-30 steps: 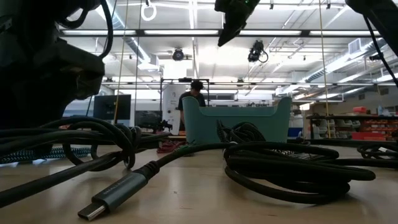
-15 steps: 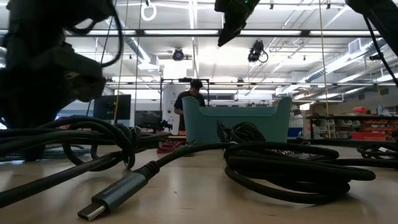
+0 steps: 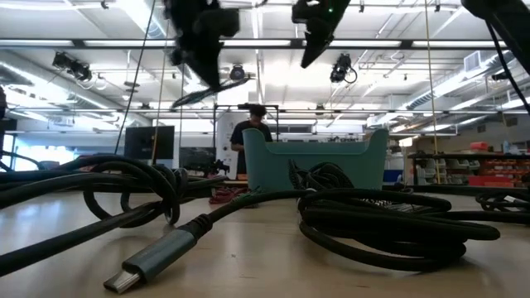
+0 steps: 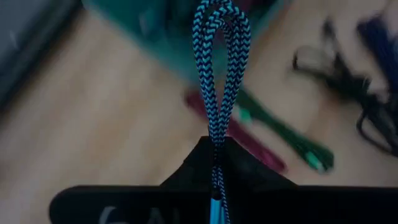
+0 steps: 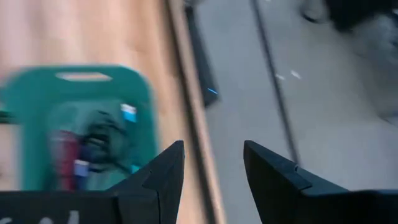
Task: Pick and place USB-C Cables
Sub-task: Put the blue charger cable into the green bin
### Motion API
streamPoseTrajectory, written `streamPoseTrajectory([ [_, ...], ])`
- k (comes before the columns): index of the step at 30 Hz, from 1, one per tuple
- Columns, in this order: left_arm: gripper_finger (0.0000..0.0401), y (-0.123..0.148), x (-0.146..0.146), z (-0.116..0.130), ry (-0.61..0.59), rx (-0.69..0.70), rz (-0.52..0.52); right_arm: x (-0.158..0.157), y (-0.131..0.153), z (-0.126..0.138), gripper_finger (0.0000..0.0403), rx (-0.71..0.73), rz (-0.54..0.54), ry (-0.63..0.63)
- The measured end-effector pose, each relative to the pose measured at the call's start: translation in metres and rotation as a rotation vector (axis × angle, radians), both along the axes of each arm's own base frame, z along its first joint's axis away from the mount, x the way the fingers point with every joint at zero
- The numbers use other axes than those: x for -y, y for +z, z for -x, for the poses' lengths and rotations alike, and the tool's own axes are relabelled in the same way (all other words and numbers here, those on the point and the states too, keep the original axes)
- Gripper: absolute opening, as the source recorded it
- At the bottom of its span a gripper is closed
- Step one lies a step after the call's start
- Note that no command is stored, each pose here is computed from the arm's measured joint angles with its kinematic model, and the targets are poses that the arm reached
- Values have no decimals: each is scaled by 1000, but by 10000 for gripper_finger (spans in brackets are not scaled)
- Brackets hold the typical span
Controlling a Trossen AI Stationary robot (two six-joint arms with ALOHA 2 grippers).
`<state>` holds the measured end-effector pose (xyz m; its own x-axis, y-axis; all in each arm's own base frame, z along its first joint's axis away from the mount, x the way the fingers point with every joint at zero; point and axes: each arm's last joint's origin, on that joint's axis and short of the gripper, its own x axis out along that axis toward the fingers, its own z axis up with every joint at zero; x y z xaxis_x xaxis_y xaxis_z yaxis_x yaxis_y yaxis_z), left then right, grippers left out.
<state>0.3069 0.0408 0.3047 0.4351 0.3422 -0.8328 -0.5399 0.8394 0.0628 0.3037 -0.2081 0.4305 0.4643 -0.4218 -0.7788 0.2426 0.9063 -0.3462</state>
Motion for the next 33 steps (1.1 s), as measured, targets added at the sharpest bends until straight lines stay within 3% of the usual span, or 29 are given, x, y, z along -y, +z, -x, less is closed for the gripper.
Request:
streamPoseTrajectory([
  [4, 17, 33, -47, 3, -24, 35, -117, 12, 11, 21, 172, -3, 65, -118],
  [8, 17, 57, -80, 7, -28, 54, -216, 26, 30, 53, 171, 104, 73, -238],
  [14, 16, 67, -106, -7, -129, 65, -241, 36, 57, 101, 171, 333, 6, -351],
  [21, 16, 39, -125, -65, -356, 10, -227, 31, 70, 123, 171, 419, -21, -383],
  [27, 16, 5, -138, -121, -528, -11, -198, 30, 71, 123, 171, 433, -37, -382],
  [33, 16, -27, -146, -155, -633, -64, -160, 29, 70, 121, 171, 447, -59, -380],
])
